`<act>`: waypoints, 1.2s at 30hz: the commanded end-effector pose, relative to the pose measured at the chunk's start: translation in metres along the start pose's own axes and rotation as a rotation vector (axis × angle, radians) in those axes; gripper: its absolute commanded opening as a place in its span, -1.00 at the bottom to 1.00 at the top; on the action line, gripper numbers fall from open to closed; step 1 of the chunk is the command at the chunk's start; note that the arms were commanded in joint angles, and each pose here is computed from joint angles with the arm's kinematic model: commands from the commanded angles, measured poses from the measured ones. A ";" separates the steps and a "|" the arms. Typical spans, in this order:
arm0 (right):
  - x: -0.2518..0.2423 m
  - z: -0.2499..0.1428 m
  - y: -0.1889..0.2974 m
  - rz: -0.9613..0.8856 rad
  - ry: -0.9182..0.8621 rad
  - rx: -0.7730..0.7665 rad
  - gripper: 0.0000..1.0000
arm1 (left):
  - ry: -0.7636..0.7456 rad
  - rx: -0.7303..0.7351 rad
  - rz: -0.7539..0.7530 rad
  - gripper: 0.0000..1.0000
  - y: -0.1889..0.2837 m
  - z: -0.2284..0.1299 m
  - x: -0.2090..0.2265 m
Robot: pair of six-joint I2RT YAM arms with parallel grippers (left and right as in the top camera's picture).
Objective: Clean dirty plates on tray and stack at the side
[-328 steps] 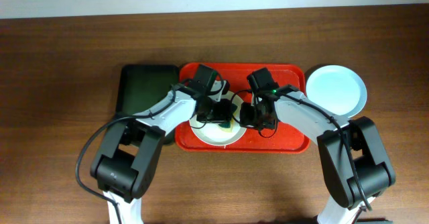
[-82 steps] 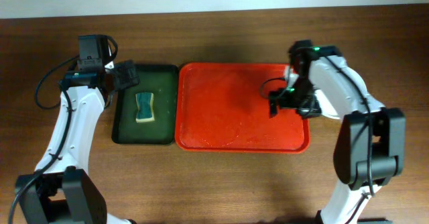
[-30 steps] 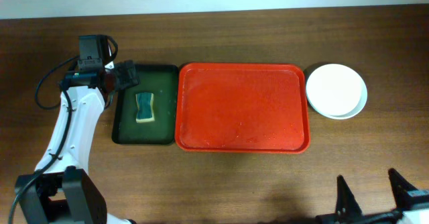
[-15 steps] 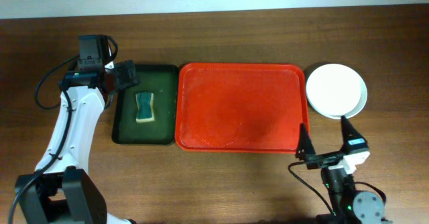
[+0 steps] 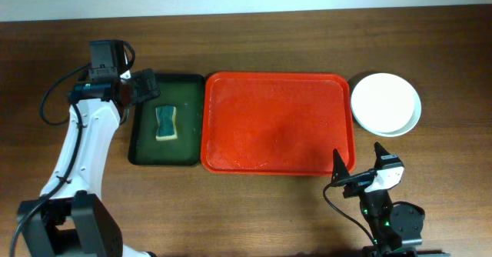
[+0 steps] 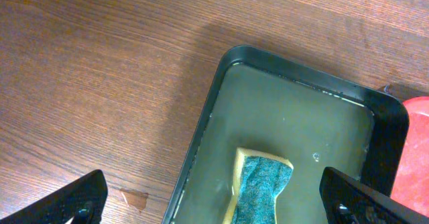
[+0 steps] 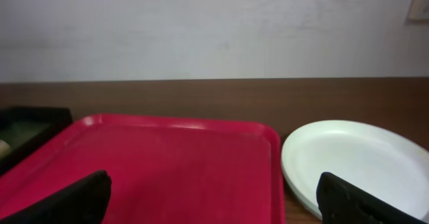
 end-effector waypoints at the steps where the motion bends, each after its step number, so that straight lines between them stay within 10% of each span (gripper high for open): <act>1: -0.001 -0.002 0.000 -0.014 0.083 0.004 0.97 | 0.010 -0.012 0.003 0.99 0.003 0.002 0.000; 36: 0.000 -0.002 0.000 0.003 0.081 0.001 0.97 | 0.010 -0.012 0.003 0.99 0.003 0.002 0.000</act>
Point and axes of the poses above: each gripper's point midway between its finger pads, its own y axis back along the fingers, its own x axis along the line the jaws close on, z = x × y, the point moved 9 cm from there along y, back along the fingers, and after that the axes turned 5 degrees about y, right-handed, at the moved point
